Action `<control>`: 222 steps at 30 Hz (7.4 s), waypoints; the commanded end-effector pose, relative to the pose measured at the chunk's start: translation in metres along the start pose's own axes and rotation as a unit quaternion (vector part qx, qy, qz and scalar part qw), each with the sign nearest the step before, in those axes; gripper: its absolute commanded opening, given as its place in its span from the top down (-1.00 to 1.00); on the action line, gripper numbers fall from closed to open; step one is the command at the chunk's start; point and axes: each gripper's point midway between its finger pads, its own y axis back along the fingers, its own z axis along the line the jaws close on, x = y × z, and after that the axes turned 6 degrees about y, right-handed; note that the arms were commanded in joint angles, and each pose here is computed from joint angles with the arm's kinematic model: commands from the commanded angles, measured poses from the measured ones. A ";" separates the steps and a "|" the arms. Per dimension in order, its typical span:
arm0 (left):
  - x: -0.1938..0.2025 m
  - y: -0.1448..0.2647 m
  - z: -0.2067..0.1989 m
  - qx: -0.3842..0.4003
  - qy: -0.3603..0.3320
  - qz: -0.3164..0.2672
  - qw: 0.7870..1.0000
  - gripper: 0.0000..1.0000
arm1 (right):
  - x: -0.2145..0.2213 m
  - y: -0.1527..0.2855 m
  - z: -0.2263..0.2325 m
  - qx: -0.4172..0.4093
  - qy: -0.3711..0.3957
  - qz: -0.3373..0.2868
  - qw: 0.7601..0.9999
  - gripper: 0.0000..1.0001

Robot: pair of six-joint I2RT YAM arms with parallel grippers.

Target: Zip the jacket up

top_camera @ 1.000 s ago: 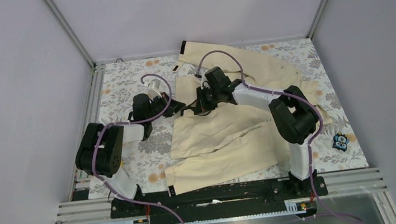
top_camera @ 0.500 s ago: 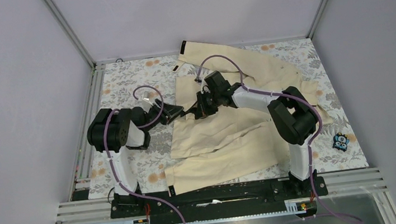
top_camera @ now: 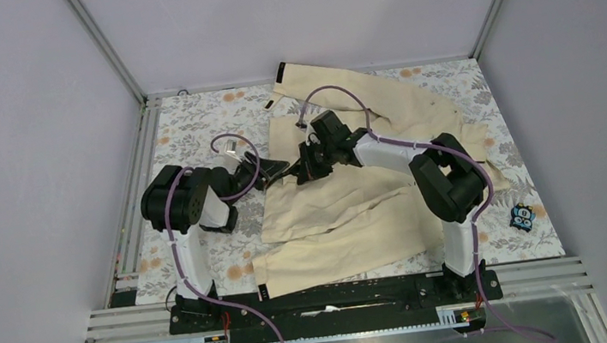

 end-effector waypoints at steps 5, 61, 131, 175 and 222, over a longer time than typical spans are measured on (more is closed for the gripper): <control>-0.017 -0.002 -0.016 0.015 -0.058 -0.041 0.997 0.62 | -0.014 0.011 0.016 0.015 0.023 -0.014 1.000 1.00; -0.021 0.009 -0.034 -0.031 -0.116 -0.013 0.993 -0.06 | -0.032 0.018 0.010 -0.064 0.023 0.040 0.997 1.00; -0.044 -0.002 0.002 -0.068 -0.034 -0.056 0.995 -0.06 | -0.058 -0.020 -0.013 -0.121 -0.002 0.025 0.992 1.00; -0.064 -0.018 -0.006 0.010 0.003 -0.224 0.975 0.33 | -0.049 -0.033 0.010 -0.106 -0.032 0.003 0.994 1.00; -0.053 0.003 -0.010 0.025 0.009 -0.135 0.991 -0.18 | -0.074 -0.018 0.026 -0.093 -0.136 -0.023 0.986 1.00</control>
